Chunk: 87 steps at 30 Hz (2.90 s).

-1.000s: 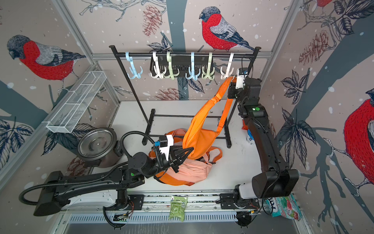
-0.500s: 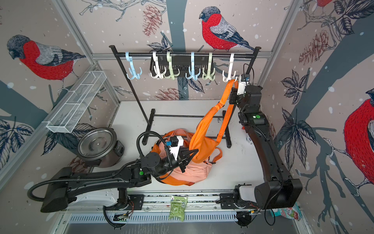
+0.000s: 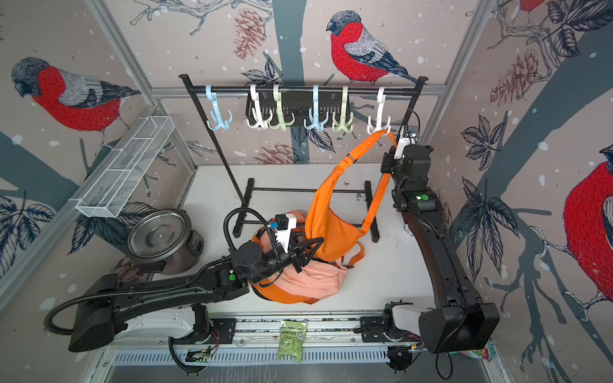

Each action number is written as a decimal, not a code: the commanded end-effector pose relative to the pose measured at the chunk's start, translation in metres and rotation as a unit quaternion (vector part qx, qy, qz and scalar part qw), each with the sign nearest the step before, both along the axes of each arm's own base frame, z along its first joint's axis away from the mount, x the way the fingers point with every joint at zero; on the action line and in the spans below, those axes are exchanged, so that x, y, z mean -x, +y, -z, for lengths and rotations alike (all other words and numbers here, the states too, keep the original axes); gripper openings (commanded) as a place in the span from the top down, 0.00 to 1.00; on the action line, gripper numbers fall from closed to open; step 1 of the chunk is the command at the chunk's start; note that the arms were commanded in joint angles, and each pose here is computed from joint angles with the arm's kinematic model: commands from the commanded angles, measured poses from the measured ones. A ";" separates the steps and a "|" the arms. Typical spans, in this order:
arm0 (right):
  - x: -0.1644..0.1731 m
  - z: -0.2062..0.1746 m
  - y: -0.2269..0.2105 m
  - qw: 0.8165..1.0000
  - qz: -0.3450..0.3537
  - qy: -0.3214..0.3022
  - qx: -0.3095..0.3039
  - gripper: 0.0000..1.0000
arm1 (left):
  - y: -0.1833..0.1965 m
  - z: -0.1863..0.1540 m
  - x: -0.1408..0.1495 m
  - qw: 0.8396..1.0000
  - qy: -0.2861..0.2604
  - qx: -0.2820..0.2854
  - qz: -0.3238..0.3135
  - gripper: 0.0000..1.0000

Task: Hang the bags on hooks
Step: Hang the bag on the hook, then pick up the bag from the bag.

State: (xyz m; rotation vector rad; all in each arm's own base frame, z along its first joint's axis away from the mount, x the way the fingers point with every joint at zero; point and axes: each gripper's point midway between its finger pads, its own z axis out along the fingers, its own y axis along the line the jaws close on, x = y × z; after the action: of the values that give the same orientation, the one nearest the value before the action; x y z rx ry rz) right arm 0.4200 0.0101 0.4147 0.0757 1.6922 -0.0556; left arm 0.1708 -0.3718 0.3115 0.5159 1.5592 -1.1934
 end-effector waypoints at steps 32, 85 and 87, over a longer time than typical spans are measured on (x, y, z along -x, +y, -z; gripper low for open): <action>0.099 0.048 0.085 0.991 -0.101 0.024 0.082 0.18 | 0.134 0.001 -0.049 0.975 0.086 0.031 -0.201 0.32; 0.294 0.274 0.303 0.720 -0.564 0.356 0.193 0.89 | 0.192 -0.034 -0.021 0.979 0.029 0.079 -0.186 0.31; 0.288 0.265 0.304 0.732 -0.558 0.340 0.192 0.95 | 0.192 -0.041 -0.018 0.980 0.024 0.088 -0.177 0.31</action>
State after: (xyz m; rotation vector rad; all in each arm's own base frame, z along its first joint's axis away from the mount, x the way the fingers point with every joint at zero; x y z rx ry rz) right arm 0.1241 0.3100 0.1368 -1.4826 2.1837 0.5521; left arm 0.1917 -0.1820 0.3383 0.0917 1.5355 -1.0362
